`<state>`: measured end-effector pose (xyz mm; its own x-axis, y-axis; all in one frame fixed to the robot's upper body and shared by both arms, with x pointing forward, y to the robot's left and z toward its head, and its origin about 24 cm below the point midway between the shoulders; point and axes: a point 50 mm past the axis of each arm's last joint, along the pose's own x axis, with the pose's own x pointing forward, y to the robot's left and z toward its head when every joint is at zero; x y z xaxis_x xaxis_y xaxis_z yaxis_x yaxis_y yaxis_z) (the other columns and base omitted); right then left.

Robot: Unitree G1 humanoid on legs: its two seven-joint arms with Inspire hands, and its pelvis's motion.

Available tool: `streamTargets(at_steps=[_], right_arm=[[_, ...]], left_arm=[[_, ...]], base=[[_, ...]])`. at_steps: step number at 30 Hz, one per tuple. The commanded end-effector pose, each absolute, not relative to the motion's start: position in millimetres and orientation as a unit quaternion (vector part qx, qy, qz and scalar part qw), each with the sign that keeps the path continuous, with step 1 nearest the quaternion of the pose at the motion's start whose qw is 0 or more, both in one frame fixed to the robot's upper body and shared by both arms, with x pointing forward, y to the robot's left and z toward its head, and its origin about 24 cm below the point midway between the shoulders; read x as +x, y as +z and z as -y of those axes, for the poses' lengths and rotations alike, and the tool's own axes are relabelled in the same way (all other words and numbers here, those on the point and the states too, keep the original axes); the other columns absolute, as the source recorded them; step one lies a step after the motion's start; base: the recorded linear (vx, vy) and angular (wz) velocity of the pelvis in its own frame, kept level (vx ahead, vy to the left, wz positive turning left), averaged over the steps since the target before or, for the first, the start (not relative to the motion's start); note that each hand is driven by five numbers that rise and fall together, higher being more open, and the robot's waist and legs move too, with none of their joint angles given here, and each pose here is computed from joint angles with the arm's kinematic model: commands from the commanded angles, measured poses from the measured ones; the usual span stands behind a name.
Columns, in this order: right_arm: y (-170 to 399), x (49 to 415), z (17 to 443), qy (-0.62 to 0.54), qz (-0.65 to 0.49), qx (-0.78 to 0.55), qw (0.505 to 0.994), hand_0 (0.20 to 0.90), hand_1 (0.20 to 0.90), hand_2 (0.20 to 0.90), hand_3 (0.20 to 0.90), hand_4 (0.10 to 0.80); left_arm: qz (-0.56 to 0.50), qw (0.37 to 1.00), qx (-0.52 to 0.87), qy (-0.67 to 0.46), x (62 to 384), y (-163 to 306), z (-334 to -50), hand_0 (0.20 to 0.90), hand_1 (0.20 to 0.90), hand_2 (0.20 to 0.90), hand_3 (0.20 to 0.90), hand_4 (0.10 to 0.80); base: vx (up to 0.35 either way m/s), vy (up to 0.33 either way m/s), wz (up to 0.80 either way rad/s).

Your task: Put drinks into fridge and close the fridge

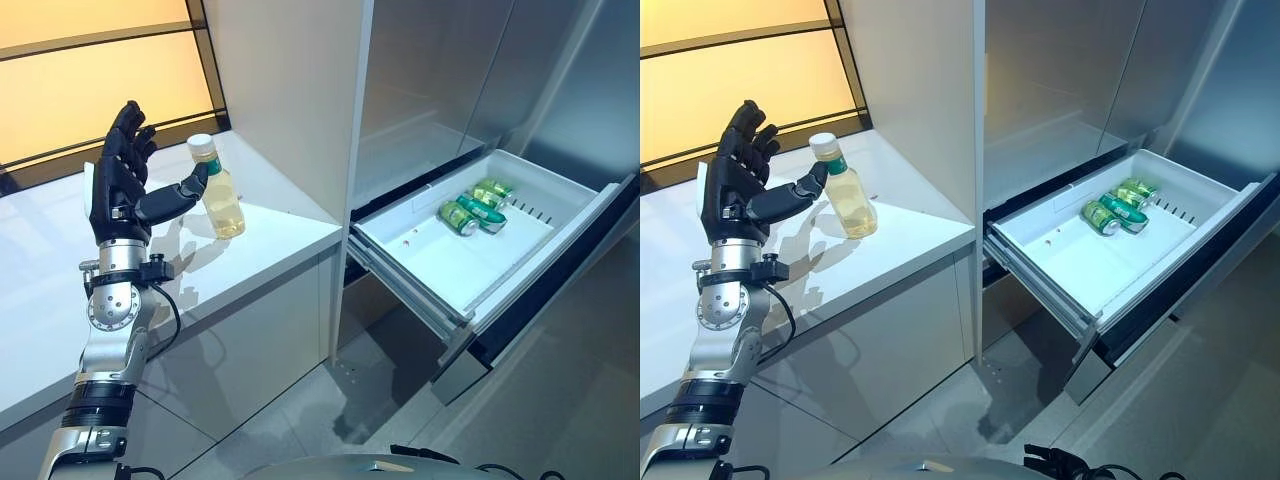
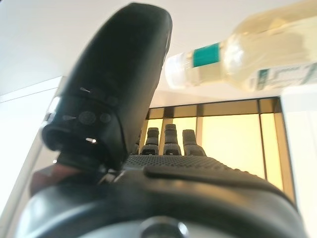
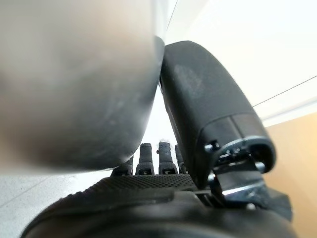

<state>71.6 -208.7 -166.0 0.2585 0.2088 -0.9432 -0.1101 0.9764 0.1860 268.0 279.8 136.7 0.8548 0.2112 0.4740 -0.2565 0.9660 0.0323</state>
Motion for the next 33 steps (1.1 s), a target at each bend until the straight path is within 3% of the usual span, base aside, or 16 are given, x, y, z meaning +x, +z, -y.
streamTargets(at_steps=[1, 33], right_arm=[[-166.9, 69.5, 203.2, 0.135, -0.606, 0.036, 0.783, 0.900, 0.900, 0.900, 0.900, 0.800], [-166.7, 68.3, 207.2, 0.124, -0.614, 0.037, 0.779, 0.900, 0.900, 0.900, 0.900, 0.800]], left_arm=[[0.340, 0.931, 0.087, 0.102, 273.1, 187.2, -280.0, 0.900, 0.900, 0.900, 0.900, 0.800], [0.256, 0.953, 0.105, 0.124, 298.1, 164.6, -297.5, 0.900, 0.900, 0.900, 0.900, 0.800]], base=[[0.000, 0.000, 0.00], [0.018, 0.017, -0.05]])
